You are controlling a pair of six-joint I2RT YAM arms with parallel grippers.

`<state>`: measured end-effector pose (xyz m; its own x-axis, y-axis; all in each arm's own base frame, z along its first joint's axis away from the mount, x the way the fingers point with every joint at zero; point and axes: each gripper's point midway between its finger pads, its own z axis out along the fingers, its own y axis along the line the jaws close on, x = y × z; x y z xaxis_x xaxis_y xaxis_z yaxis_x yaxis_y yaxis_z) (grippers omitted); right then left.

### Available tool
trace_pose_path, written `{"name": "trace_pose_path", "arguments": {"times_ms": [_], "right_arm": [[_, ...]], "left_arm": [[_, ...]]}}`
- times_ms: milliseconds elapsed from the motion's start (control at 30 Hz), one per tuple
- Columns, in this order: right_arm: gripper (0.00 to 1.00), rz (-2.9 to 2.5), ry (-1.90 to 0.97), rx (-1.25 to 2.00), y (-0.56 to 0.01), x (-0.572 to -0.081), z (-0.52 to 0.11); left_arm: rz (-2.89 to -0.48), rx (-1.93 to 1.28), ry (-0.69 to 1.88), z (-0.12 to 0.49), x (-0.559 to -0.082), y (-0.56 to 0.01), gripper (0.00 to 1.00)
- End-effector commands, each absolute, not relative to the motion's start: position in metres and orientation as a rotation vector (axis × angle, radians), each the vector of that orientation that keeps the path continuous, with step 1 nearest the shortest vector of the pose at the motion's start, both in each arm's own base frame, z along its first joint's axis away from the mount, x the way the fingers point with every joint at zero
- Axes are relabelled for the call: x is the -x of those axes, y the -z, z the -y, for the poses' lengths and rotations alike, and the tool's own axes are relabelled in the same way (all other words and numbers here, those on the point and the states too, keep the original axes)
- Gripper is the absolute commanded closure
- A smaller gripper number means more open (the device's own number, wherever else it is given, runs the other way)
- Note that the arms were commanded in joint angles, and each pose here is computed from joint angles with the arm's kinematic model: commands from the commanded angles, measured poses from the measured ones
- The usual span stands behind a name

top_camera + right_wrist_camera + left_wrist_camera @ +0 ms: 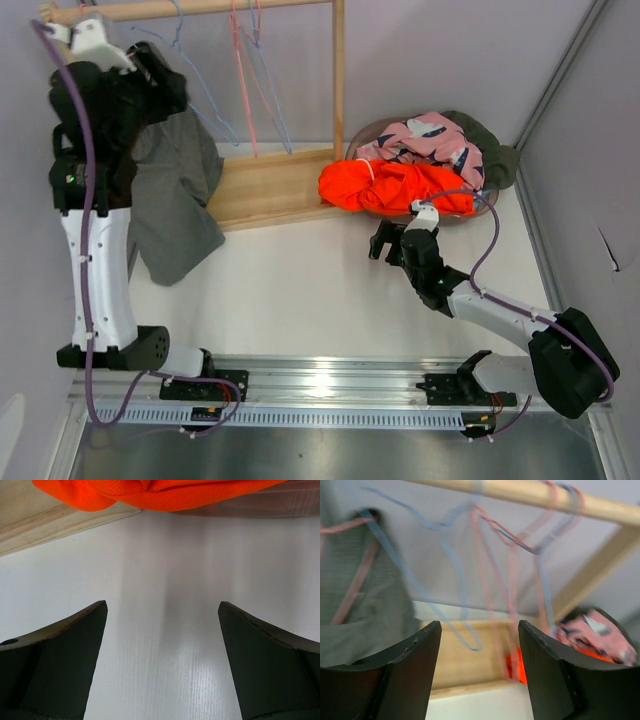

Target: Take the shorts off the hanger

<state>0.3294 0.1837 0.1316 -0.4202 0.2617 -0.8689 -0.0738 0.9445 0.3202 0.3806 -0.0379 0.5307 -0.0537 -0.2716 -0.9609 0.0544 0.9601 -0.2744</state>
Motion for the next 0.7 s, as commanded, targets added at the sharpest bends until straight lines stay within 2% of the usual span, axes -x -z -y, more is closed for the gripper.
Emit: {"name": "trace_pose_path", "arguments": {"times_ms": [0,100,367,667], "right_arm": [[0.01,-1.931,-0.407,-0.139,-0.141,-0.333,-0.189],[0.01,-1.935,-0.416,-0.122,-0.139,-0.333,-0.192],[0.01,-1.938,-0.442,-0.091,-0.138,-0.331,-0.195],[0.01,-1.915,-0.474,-0.092,-0.141,-0.328,-0.194]], "left_arm": [[-1.594,0.32,0.129,-0.025,-0.377,-0.521,0.3],[-1.552,0.426,0.049,-0.062,-0.369,-0.526,0.3],[-1.547,0.502,-0.086,-0.104,-0.385,-0.527,0.3],[-1.596,0.525,-0.053,-0.126,-0.415,-0.508,0.36]]}}
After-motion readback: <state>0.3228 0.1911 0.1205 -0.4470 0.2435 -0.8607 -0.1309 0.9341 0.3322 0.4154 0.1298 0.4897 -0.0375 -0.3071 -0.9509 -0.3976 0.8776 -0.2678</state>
